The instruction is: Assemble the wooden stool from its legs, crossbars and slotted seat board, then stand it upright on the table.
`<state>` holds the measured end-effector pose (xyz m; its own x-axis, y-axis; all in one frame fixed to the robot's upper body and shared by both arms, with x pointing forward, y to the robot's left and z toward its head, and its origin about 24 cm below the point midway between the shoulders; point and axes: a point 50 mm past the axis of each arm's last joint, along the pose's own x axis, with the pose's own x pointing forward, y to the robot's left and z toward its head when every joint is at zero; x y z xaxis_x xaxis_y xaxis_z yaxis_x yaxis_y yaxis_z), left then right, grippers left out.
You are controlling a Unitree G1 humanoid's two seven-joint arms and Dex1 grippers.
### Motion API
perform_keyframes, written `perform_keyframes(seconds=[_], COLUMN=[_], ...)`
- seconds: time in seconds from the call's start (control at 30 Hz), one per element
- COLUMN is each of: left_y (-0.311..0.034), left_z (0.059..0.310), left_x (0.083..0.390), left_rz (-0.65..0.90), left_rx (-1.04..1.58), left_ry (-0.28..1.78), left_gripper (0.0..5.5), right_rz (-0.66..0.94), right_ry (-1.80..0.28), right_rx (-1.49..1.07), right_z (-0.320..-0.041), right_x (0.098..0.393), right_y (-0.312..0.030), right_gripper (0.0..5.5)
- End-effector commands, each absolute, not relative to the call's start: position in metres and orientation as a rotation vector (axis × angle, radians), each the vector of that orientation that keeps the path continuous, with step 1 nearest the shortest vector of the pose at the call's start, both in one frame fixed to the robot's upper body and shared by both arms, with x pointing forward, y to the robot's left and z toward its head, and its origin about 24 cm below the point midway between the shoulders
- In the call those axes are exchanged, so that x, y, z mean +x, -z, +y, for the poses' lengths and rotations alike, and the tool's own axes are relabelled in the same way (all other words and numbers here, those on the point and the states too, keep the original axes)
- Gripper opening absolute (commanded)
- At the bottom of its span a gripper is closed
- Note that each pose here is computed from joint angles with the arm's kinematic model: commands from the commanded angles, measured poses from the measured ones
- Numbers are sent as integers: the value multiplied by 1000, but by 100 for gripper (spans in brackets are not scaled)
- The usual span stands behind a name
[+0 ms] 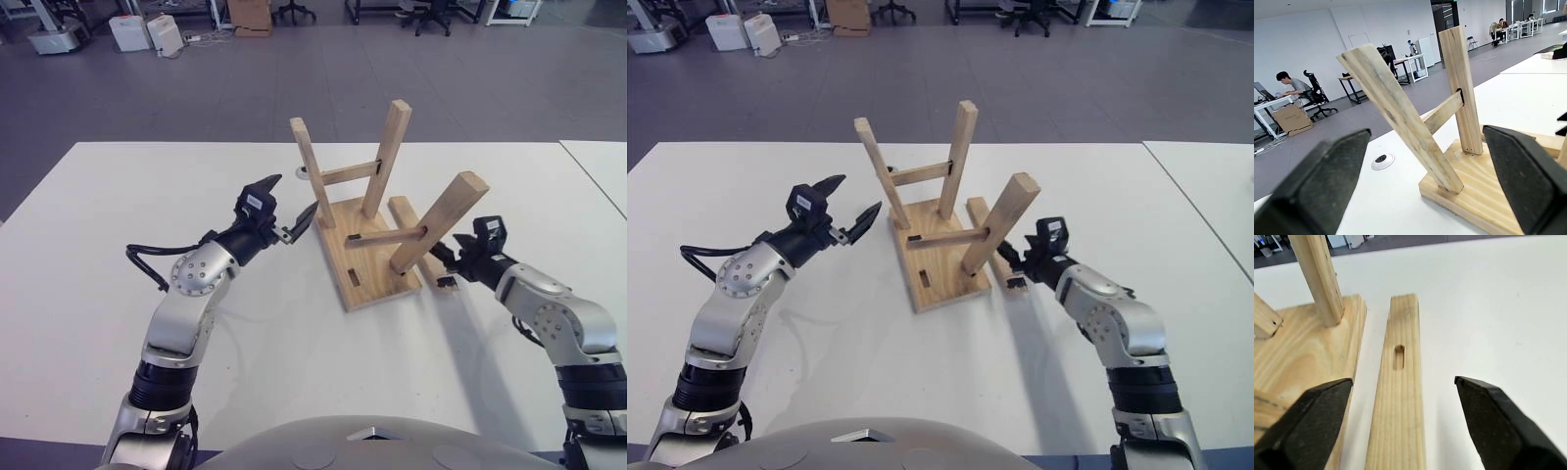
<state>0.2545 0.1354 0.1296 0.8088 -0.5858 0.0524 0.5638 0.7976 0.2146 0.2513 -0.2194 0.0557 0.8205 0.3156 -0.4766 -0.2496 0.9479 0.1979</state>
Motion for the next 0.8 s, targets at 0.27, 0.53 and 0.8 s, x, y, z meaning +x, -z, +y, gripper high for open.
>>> perform_keyframes(seconds=[0.27, 0.53, 0.8], left_y=[-134, -225, -336], left_z=[131, 110, 82], left_x=[259, 289, 309], left_rz=[-119, -353, -472], left_rx=[208, -232, -784], left_ry=[622, 657, 955], left_gripper=[423, 485, 508], right_rz=[607, -8, -547], right_ry=[-277, -117, -707], right_rx=[-115, -178, -646], right_z=[-217, -271, -168], right_x=[256, 307, 277], right_y=[-36, -186, -304], right_gripper=[264, 209, 208])
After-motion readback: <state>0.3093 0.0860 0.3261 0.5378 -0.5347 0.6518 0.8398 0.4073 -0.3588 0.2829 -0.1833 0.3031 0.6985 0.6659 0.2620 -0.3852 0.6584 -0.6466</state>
